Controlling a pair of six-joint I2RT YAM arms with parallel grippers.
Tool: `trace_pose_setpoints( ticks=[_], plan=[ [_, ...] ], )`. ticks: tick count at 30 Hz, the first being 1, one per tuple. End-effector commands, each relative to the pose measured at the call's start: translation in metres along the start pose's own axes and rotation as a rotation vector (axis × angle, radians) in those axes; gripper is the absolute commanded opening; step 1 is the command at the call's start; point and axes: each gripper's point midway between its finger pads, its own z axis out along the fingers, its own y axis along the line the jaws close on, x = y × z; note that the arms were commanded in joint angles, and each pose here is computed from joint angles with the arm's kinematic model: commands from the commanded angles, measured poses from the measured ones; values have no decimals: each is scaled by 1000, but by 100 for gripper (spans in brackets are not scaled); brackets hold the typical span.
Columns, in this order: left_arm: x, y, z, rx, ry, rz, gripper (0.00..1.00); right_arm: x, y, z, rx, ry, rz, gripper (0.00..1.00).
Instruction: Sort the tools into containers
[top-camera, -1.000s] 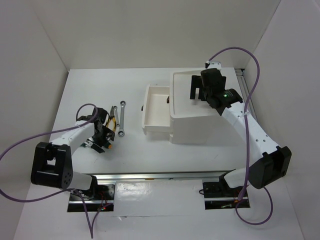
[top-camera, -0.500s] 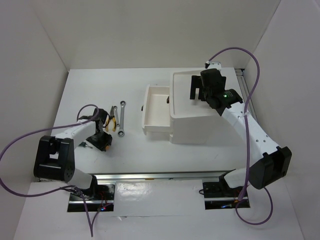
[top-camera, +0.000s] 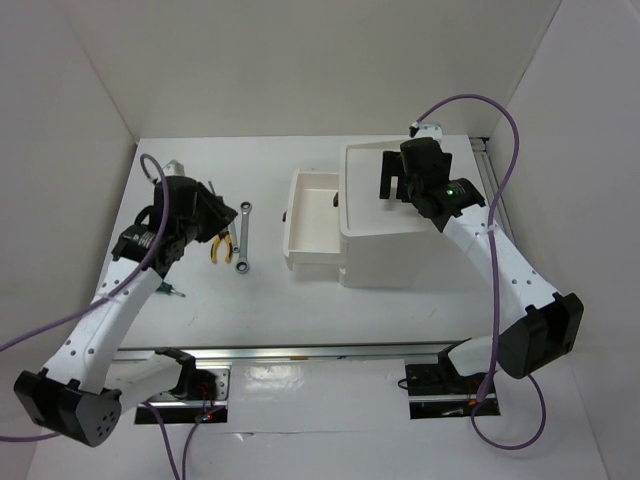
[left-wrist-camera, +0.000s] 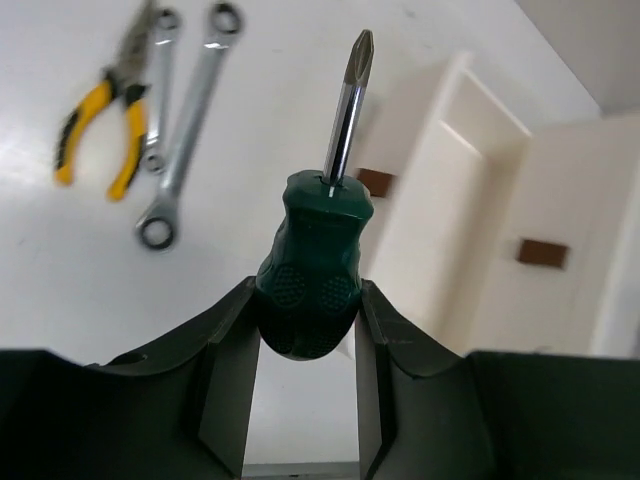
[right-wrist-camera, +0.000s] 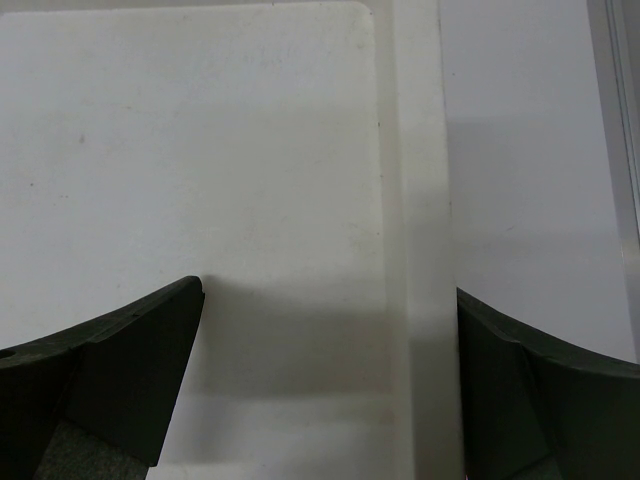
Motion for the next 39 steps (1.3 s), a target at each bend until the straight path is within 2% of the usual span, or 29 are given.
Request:
trace_pose_setpoints(
  ticks=[1,4,7,10,14,15,17,18,19,21,23,25,26,28,30,32,33,37,39],
  plan=[
    [21,-64,15,253,135,160,0,60,18,-4,-71,195,-144,100],
    [49,-107,23,418,241,211,0,59,17,-3,-62,193,-145,100],
    [70,-136,25,495,307,248,0,63,16,-3,-60,201,-148,100],
    [82,-148,40,456,337,272,2,65,15,-3,-57,209,-152,100],
    [98,-149,50,430,365,280,21,63,16,-2,-57,209,-152,100],
    [96,-150,53,424,357,280,40,63,16,-2,-57,209,-152,100],
    [96,-147,54,406,356,271,62,63,16,-2,-57,209,-152,100],
    [95,-147,55,400,349,271,67,65,17,0,-55,217,-155,100],
    [92,-149,51,409,341,270,82,65,17,0,-55,217,-155,100],
    [83,-143,47,392,297,293,100,65,17,0,-55,217,-155,100],
    [66,-143,44,370,236,308,100,65,17,0,-55,217,-155,100],
    [50,-124,41,281,208,297,100,66,19,0,-65,220,-154,100],
    [37,-109,45,204,156,291,100,64,20,1,-67,212,-151,100],
    [19,-68,40,23,117,196,100,64,20,1,-67,212,-151,100],
    [0,-5,45,-222,47,86,100,66,20,3,-65,220,-154,100],
    [8,55,43,-417,64,-15,100,66,20,3,-65,220,-154,100],
    [-2,84,42,-497,40,-89,100,66,20,3,-65,220,-154,100],
    [0,165,43,-683,33,-253,100,70,21,4,-72,231,-157,100],
    [6,198,48,-732,78,-315,100,71,21,4,-71,232,-157,100]
  ],
)
